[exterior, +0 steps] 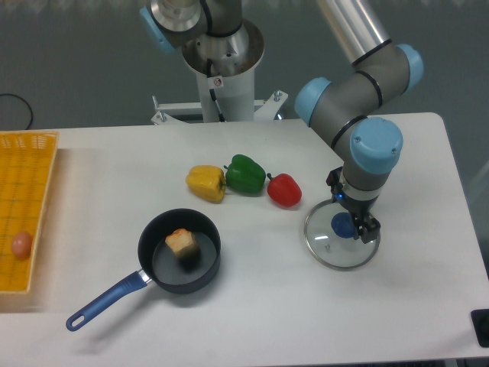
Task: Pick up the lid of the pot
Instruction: 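Lower the gripper onto the blue knob of the glass lid, then close the gripper around the blue knob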
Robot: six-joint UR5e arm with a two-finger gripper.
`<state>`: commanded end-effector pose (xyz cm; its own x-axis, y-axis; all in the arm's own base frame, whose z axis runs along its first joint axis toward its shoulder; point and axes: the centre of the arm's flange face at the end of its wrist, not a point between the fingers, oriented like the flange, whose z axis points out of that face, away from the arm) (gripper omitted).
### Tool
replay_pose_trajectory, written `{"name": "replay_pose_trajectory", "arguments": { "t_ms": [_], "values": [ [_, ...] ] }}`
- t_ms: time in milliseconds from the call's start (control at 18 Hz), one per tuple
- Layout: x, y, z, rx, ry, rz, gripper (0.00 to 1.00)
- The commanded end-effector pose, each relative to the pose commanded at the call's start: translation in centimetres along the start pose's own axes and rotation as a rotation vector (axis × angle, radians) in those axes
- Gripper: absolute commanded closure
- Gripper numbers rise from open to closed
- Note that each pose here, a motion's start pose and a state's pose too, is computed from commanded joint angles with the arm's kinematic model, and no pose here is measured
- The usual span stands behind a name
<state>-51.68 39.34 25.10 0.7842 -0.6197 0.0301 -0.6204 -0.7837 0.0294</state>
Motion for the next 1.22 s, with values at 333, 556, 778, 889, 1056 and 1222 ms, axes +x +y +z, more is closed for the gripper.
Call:
{"name": "replay_pose_trajectory", "arguments": {
  "t_ms": [333, 556, 778, 889, 1056, 1222],
  "values": [
    [-0.7, 0.4, 1.2, 0.004, 0.010, 0.002, 0.00],
    [-1.5, 0.7, 1.7, 0.004, 0.010, 0.000, 0.00],
    [-1.6, 0.9, 2.4, 0.004, 0.015, -0.002, 0.00],
    [-1.7, 0.9, 2.8, 0.004, 0.015, -0.004, 0.00],
    [-2.0, 0.9, 4.0, 0.005, 0.013, -0.006, 0.00],
    [-1.9, 1.1, 4.2, 0.009, 0.017, -0.007, 0.00]
  ]
}}
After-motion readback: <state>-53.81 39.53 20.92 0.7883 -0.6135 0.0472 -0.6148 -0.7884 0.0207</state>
